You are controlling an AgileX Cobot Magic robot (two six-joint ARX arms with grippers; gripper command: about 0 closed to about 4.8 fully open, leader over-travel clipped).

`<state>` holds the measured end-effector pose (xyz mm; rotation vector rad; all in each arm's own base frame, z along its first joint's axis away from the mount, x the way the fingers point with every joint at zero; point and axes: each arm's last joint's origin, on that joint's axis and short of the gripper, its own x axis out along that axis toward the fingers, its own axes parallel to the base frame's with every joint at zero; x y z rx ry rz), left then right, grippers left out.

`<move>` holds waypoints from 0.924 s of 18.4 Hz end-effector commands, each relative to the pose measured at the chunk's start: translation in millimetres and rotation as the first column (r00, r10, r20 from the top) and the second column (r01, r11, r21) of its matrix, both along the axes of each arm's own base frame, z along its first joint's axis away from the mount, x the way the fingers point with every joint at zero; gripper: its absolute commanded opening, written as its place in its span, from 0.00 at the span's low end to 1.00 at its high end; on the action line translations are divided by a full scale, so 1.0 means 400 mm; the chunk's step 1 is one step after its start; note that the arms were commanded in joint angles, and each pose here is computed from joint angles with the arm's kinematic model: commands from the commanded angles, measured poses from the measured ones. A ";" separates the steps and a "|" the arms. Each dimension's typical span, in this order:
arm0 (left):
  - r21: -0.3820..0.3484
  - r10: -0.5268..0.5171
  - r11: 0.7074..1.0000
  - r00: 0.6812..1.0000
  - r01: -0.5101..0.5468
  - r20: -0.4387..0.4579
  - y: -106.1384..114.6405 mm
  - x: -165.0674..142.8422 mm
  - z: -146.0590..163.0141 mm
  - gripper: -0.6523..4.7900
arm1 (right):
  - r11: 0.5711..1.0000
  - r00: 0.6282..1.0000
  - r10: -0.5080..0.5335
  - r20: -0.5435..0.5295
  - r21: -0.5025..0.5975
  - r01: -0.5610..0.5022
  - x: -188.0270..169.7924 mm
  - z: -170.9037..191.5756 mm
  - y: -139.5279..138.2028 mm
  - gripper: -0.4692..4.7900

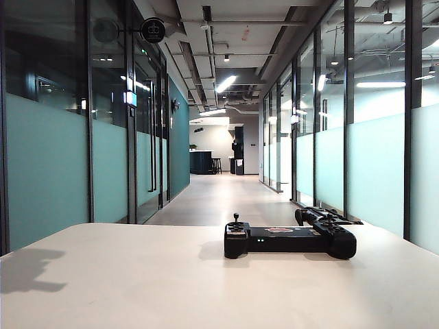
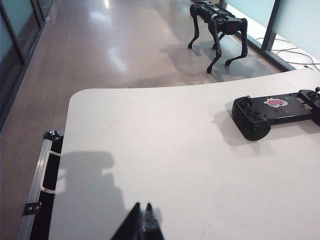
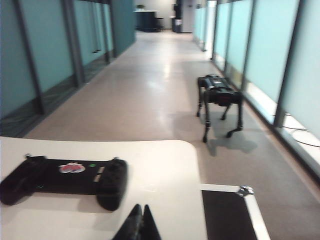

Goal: Push the left joystick on the remote control sitting on the white table backward to make the robot dog back up in a straight line until it returns close to you.

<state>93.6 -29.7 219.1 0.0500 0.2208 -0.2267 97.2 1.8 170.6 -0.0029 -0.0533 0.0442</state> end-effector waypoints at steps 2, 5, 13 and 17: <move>-0.009 -0.003 1.000 1.000 0.003 0.014 0.000 0.000 0.005 0.11 | 1.000 1.000 0.010 -0.004 0.002 -0.010 0.001 -0.007 0.006 0.08; -0.009 -0.003 1.000 1.000 0.003 0.014 0.000 0.000 0.005 0.11 | 0.999 0.999 -0.038 -0.004 0.004 0.038 0.001 -0.007 0.002 0.08; -0.009 -0.003 1.000 1.000 0.003 0.014 0.000 0.000 0.005 0.11 | 0.998 0.998 -0.058 -0.009 0.005 0.058 0.001 -0.008 0.001 0.12; -0.009 -0.002 1.000 1.000 0.002 0.014 0.000 0.000 0.005 0.11 | 0.998 0.998 -0.057 -0.009 0.005 0.057 0.001 -0.008 0.001 0.12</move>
